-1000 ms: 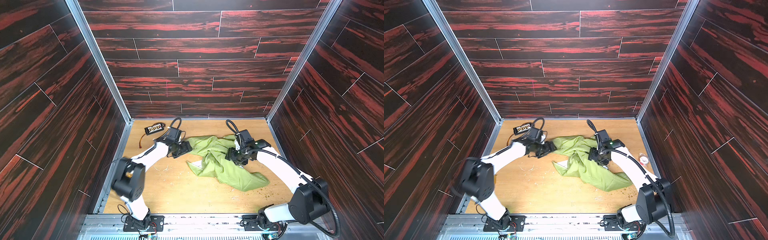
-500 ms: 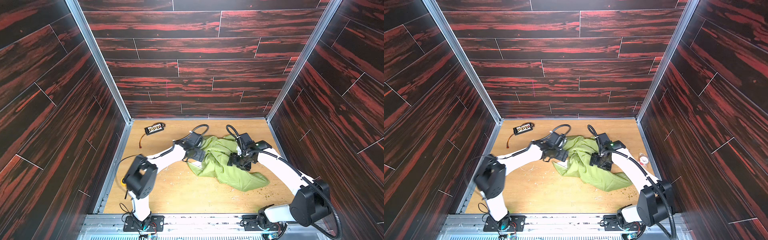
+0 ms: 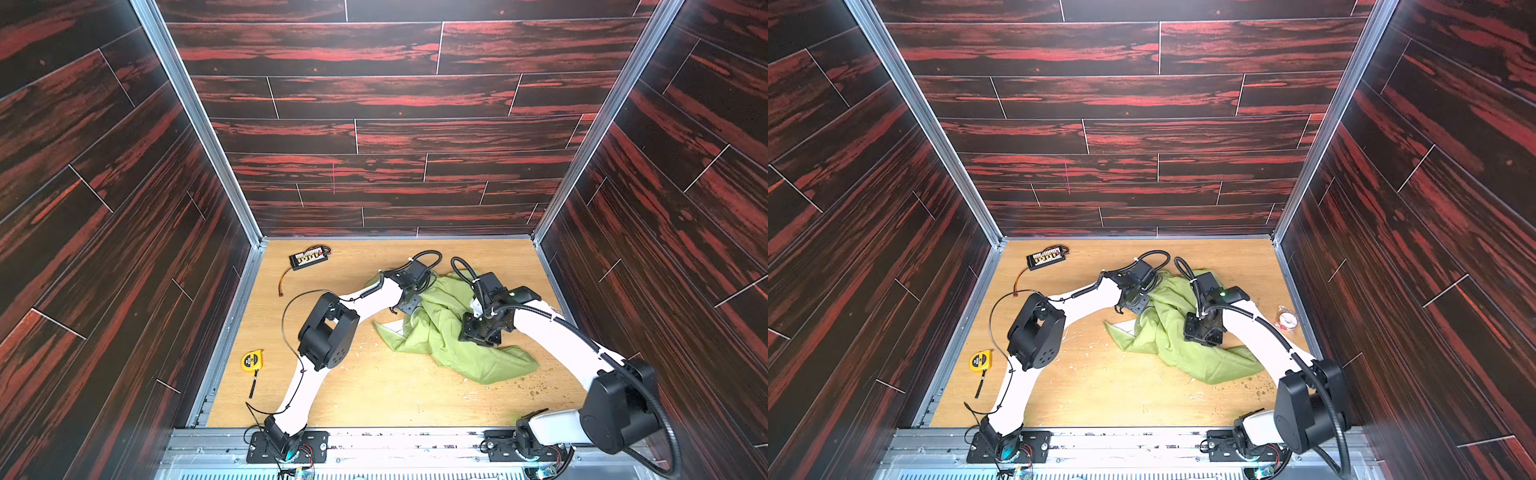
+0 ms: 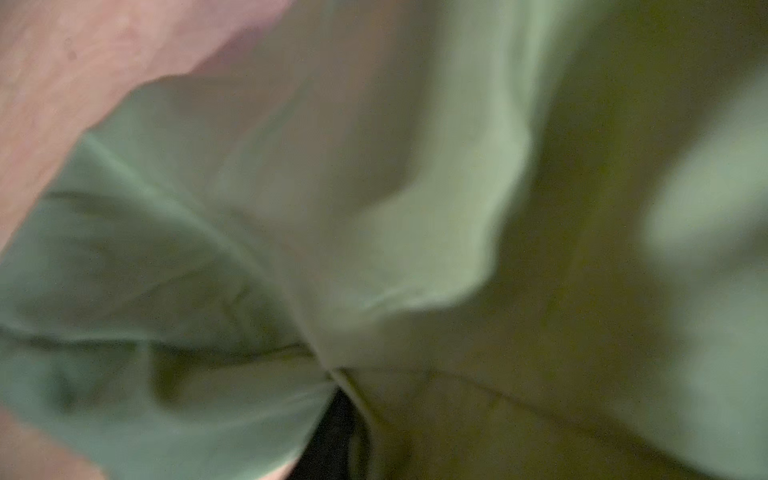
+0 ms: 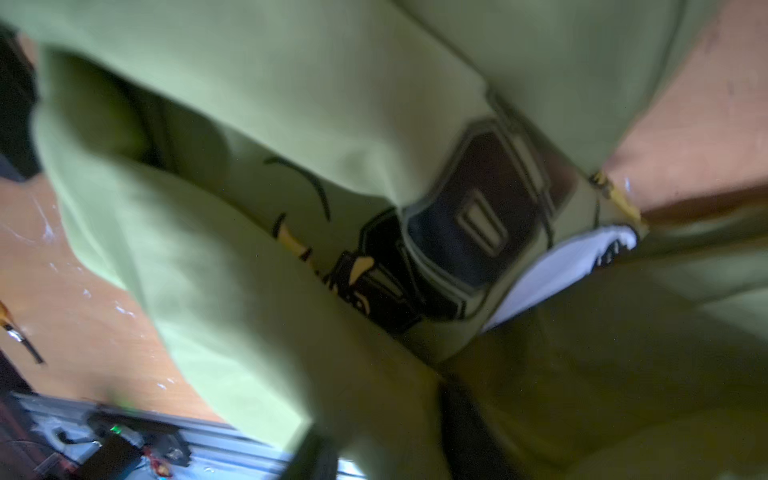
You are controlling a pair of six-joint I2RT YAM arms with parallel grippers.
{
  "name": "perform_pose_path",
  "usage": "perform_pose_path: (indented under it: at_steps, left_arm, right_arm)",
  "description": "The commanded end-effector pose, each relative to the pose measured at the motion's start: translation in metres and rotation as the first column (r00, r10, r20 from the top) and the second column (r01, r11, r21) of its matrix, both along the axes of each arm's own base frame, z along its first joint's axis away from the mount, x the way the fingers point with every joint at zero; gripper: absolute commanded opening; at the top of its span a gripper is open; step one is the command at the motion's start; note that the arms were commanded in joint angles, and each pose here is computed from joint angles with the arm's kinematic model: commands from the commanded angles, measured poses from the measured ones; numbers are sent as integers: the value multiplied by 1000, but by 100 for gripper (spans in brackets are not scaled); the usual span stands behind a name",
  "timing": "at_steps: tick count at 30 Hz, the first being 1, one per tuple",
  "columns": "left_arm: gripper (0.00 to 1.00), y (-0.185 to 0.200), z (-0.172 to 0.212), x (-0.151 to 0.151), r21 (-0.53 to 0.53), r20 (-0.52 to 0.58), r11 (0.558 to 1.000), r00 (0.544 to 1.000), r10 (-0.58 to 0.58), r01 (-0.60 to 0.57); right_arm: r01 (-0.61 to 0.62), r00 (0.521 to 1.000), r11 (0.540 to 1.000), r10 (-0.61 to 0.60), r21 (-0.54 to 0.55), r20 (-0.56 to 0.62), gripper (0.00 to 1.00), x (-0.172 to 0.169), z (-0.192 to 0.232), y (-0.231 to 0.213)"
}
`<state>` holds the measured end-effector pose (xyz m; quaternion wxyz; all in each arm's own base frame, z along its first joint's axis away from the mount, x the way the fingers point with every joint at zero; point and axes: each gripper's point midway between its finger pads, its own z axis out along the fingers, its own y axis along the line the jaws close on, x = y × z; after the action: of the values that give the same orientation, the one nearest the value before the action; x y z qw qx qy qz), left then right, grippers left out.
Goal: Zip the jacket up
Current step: 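Lift the jacket with both grippers and shake it out over the table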
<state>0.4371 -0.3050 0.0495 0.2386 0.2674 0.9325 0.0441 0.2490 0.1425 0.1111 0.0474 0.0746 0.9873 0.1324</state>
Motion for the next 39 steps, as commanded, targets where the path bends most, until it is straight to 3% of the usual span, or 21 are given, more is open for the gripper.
perform_pose_path:
  at_steps: [1, 3, 8, 15, 20, 25, 30, 34, 39]
  left_arm:
    - [11, 17, 57, 20, 0, 93, 998, 994, 65, -65]
    - [0, 25, 90, 31, -66, 120, 992, 987, 111, -104]
    - [0, 48, 177, 55, -296, 162, 940, 961, 226, -171]
    - [0, 67, 295, 51, -523, 208, 840, 935, 288, -142]
    - [0, 69, 374, 35, -726, 209, 683, 920, 330, -80]
    - [0, 66, 441, 9, -849, 229, 527, 916, 330, 22]
    - [0, 70, 490, -26, -906, 241, 411, 919, 313, 98]
    - [0, 57, 514, -58, -943, 225, 289, 954, 199, 162]
    - [0, 54, 554, -106, -955, 257, 181, 959, 120, 233]
  right_arm:
    - [28, 998, 999, -30, 30, 62, 12, 31, 14, 1]
    - [49, 993, 997, -54, 55, 104, 4, 48, 31, -5]
    - [96, 961, 990, -119, 101, 251, 0, 87, 92, -28]
    - [110, 864, 968, -205, 224, 460, 0, 135, 196, -50]
    - [65, 776, 945, -249, 320, 579, 0, 153, 275, -55]
    - [-63, 695, 911, -253, 407, 673, 0, 148, 344, -45]
    - [-186, 586, 886, -248, 426, 772, 0, 124, 407, -37]
    - [-223, 487, 870, -291, 440, 823, 0, 101, 452, -44]
    - [-292, 371, 841, -339, 455, 865, 0, 74, 498, -49]
